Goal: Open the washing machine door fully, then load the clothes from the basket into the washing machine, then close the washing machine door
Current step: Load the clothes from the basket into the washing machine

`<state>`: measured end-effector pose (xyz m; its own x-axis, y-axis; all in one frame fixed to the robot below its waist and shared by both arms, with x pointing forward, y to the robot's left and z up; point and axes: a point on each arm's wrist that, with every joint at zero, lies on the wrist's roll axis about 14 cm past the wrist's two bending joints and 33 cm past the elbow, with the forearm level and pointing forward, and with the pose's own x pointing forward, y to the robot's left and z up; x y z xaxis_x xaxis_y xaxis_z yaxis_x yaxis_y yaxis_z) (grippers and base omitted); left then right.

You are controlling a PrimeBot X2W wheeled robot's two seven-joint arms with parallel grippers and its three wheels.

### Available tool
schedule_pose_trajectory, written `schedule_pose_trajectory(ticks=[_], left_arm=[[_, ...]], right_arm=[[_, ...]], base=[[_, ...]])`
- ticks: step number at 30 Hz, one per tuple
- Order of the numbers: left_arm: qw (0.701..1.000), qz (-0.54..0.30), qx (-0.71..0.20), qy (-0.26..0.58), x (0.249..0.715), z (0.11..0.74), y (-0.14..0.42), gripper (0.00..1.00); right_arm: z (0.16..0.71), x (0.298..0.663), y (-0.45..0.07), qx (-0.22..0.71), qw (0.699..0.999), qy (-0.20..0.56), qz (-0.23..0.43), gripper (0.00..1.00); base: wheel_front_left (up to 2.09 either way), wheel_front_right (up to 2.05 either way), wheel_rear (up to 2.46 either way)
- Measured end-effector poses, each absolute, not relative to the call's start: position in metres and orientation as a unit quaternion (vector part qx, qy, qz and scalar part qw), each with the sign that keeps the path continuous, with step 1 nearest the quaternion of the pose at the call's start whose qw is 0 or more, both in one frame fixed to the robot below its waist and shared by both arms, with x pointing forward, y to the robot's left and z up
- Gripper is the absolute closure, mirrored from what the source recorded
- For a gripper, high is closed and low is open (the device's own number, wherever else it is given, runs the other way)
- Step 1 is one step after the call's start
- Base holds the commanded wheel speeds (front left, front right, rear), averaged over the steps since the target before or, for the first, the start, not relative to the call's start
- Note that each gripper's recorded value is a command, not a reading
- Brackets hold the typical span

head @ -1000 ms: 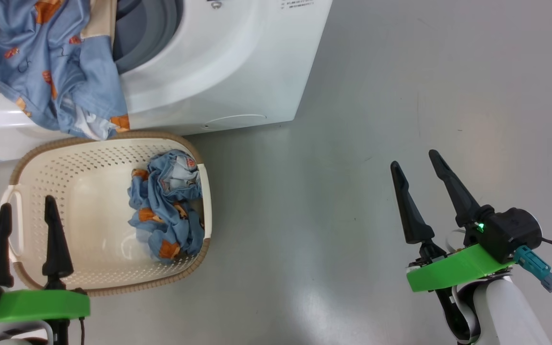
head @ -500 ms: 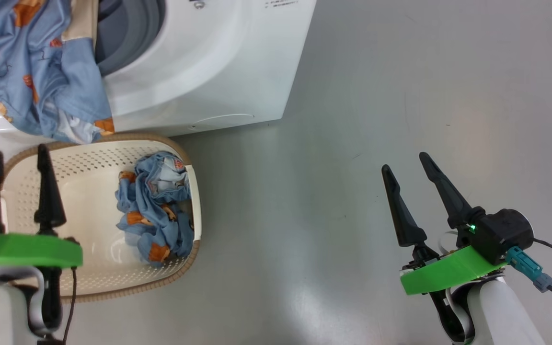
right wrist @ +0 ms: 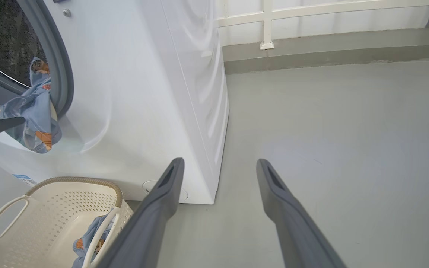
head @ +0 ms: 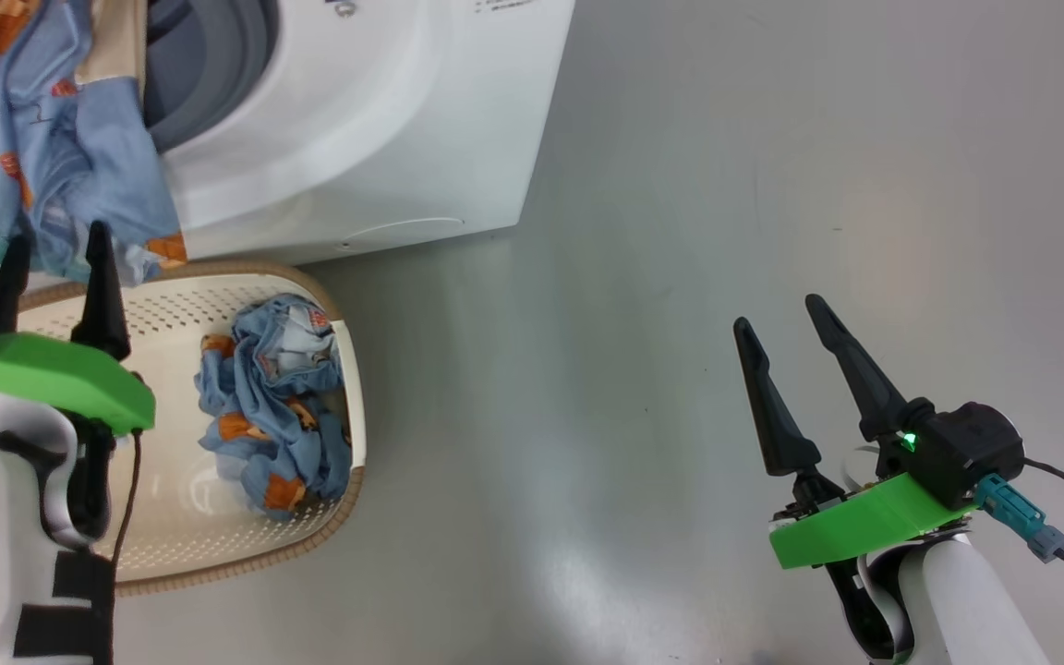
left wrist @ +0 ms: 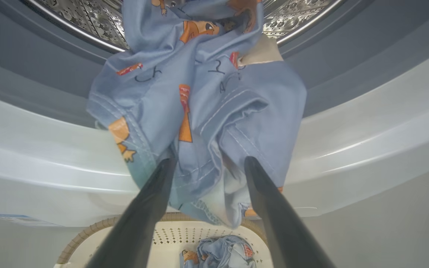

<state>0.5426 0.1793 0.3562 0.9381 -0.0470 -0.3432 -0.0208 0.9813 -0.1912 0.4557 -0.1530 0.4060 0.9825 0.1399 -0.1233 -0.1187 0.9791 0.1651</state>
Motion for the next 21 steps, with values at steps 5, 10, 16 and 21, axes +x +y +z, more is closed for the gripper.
schedule_pose_trajectory(ticks=[5, 10, 16, 21], left_arm=[[0.972, -0.005, -0.114, 0.205, 0.560, 0.340, 0.172, 0.00], [0.974, 0.000, -0.132, 0.184, 0.578, 0.346, 0.171, 0.00], [0.972, 0.007, -0.141, 0.185, 0.577, 0.334, 0.170, 1.00], [0.973, 0.009, -0.142, 0.182, 0.576, 0.332, 0.171, 1.00]], right_arm=[[0.399, 0.454, -0.158, 0.079, 0.992, 0.076, 0.057, 0.00], [0.393, 0.453, -0.161, 0.083, 0.992, 0.084, 0.052, 0.00], [0.389, 0.452, -0.165, 0.090, 0.991, 0.090, 0.044, 0.00], [0.388, 0.452, -0.165, 0.090, 0.991, 0.090, 0.043, 0.00]], base=[[0.00, 0.00, 0.00], [0.00, 0.00, 0.00], [0.00, 0.00, 0.00], [0.00, 0.00, 0.00]])
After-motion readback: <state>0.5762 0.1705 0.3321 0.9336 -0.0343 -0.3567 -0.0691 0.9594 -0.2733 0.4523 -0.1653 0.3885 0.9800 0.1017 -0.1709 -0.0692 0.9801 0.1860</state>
